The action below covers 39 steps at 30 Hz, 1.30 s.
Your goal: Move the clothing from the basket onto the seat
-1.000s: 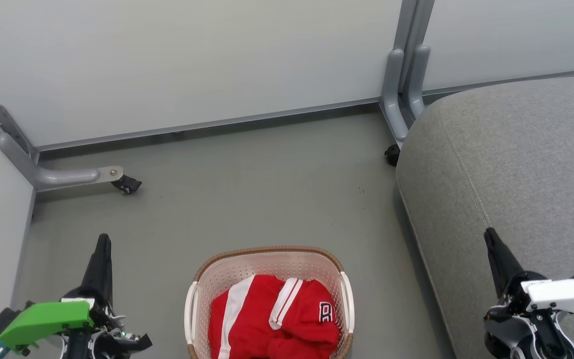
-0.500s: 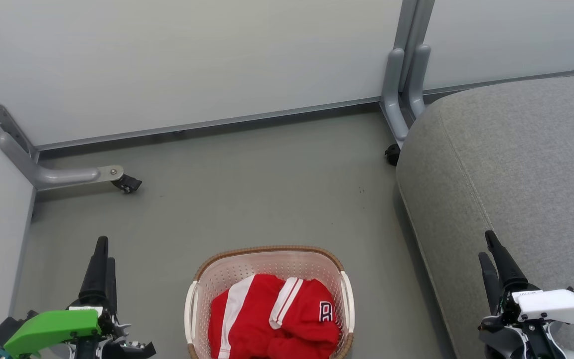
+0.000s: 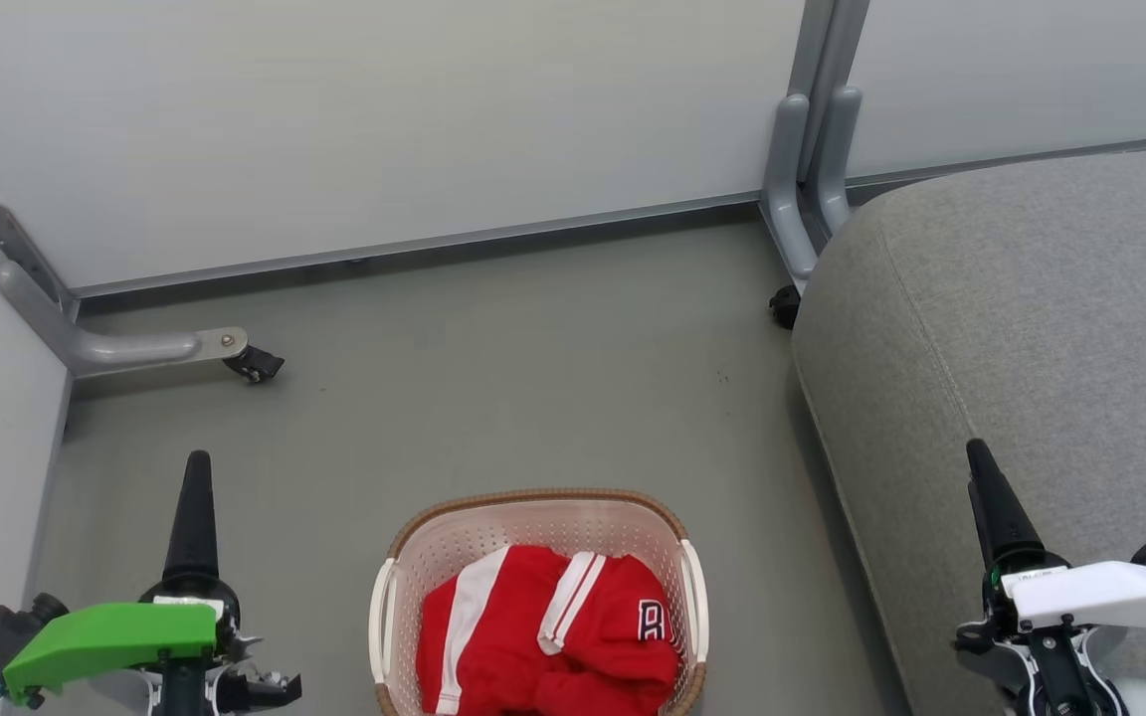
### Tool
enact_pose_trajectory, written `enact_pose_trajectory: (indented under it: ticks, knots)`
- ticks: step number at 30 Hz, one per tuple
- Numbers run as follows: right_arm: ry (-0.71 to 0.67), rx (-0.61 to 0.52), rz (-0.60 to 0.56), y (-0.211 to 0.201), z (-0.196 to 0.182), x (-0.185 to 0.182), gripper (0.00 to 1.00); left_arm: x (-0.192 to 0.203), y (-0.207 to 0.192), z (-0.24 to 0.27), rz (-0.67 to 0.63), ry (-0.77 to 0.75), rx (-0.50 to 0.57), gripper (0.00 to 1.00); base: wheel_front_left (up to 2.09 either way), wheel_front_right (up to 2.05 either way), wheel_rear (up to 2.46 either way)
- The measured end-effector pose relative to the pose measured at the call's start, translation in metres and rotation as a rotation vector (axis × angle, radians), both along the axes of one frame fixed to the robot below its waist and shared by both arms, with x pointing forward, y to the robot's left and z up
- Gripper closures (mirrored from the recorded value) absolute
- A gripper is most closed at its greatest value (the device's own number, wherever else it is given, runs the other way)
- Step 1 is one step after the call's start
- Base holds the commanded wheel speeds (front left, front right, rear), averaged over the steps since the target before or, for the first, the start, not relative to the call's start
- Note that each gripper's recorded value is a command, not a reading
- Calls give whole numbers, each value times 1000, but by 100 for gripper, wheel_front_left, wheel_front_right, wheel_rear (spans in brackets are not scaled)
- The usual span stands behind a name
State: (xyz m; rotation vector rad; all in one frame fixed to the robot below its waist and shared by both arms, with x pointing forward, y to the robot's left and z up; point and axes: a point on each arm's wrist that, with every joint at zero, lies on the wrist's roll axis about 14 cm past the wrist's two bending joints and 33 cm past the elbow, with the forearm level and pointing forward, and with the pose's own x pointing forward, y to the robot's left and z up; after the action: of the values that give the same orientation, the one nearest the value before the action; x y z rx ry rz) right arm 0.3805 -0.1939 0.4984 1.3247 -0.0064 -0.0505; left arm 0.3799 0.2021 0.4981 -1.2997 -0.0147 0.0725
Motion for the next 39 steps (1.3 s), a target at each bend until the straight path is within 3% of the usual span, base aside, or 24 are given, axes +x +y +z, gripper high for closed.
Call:
enact_pose_trajectory:
  ticks: [39]
  knots:
    - [-118, -716, 88, 37, 25, 5, 0, 3, -37, 20, -57, -37, 760, 0, 0, 0, 0]
